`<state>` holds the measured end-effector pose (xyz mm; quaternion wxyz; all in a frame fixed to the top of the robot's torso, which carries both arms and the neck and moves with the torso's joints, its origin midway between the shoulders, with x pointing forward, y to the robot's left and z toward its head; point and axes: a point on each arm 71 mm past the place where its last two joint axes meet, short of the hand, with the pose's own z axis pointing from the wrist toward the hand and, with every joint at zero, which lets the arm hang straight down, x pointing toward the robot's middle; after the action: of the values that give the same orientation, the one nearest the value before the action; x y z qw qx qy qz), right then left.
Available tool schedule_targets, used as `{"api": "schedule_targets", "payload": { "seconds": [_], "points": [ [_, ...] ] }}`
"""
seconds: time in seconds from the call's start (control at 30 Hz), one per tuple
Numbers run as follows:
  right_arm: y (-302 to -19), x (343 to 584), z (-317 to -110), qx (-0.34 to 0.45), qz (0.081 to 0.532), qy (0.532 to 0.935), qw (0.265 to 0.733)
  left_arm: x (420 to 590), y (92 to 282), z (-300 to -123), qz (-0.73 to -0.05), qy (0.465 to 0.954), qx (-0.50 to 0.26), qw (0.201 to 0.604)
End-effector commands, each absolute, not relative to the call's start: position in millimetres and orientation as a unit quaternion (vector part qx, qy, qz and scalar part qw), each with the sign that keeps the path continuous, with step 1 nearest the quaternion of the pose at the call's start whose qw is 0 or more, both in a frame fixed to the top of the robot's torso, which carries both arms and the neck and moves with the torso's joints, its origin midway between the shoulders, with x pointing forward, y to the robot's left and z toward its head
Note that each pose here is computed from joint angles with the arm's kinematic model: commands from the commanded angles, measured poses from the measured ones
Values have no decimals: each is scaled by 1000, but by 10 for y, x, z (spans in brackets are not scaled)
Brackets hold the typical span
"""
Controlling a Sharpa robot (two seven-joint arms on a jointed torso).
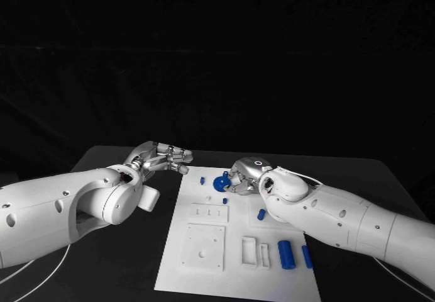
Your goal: Assemble the parts on the task board
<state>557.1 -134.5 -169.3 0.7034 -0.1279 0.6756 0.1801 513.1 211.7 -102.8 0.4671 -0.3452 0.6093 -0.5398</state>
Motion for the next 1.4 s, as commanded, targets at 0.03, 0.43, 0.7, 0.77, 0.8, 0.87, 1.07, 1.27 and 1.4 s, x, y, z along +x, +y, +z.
{"api": "schedule_targets", "payload": {
  "seconds": [0.03,0.43,0.7,0.77,0.8,0.87,1.07,1.27,1.4],
  "points": [
    [-1369,5529,-1667,-118,198,661,714,5128,2114,-1009,-544,609,-341,466],
    [-1826,5422,-1403,-54,256,613,745,5140,2169,-1004,-542,605,-343,472],
    [-2315,5423,-1254,-7,281,633,721,5156,2194,-1007,-541,604,-343,473],
    [-2465,5446,-1257,3,280,643,713,5158,2195,-1013,-541,605,-343,473],
    [-2535,5459,-1265,7,278,648,710,5159,2195,-1016,-541,605,-343,473],
    [-2659,5482,-1284,11,275,657,702,5160,2196,-1020,-540,606,-343,472],
    [-2870,5537,-1349,22,268,676,686,5170,2204,-1026,-540,607,-343,472],
    [-2968,5548,-1450,22,260,694,671,5185,2208,-1029,-539,607,-343,473],
    [-3013,5534,-1574,21,256,706,660,5191,2216,-1032,-538,607,-344,474]
  ]
}}
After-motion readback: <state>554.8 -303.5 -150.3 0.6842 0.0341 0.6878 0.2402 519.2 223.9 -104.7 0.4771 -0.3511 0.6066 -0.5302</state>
